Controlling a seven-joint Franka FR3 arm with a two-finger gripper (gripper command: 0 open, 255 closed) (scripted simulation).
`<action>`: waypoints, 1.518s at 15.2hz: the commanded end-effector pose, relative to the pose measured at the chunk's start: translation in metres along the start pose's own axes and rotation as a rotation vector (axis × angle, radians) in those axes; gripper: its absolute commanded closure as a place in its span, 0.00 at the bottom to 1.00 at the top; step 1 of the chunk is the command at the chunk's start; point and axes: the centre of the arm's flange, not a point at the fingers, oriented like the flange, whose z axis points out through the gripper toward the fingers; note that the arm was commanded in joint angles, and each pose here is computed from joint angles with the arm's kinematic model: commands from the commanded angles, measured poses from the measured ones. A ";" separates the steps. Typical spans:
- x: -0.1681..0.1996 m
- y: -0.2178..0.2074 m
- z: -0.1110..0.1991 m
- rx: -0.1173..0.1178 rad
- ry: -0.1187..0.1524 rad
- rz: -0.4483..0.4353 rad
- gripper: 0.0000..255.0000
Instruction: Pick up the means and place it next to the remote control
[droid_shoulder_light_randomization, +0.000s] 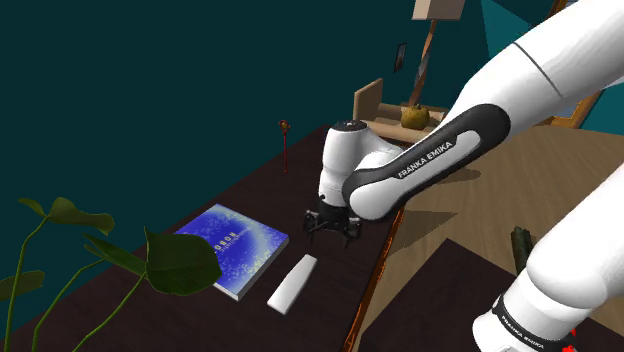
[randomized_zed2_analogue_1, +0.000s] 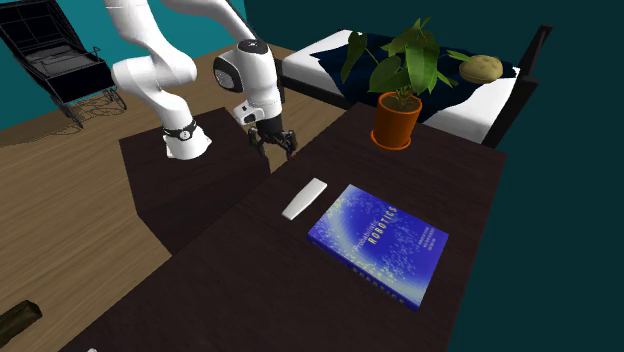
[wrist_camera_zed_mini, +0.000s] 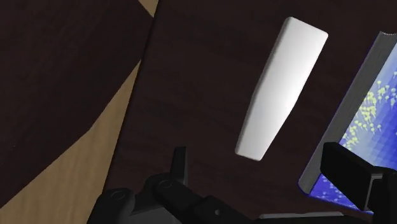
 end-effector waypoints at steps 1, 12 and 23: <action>-0.001 -0.015 0.021 -0.009 -0.001 0.064 0.00; 0.007 -0.094 0.149 -0.069 -0.005 0.375 0.00; 0.006 -0.092 0.190 -0.069 -0.005 0.377 0.00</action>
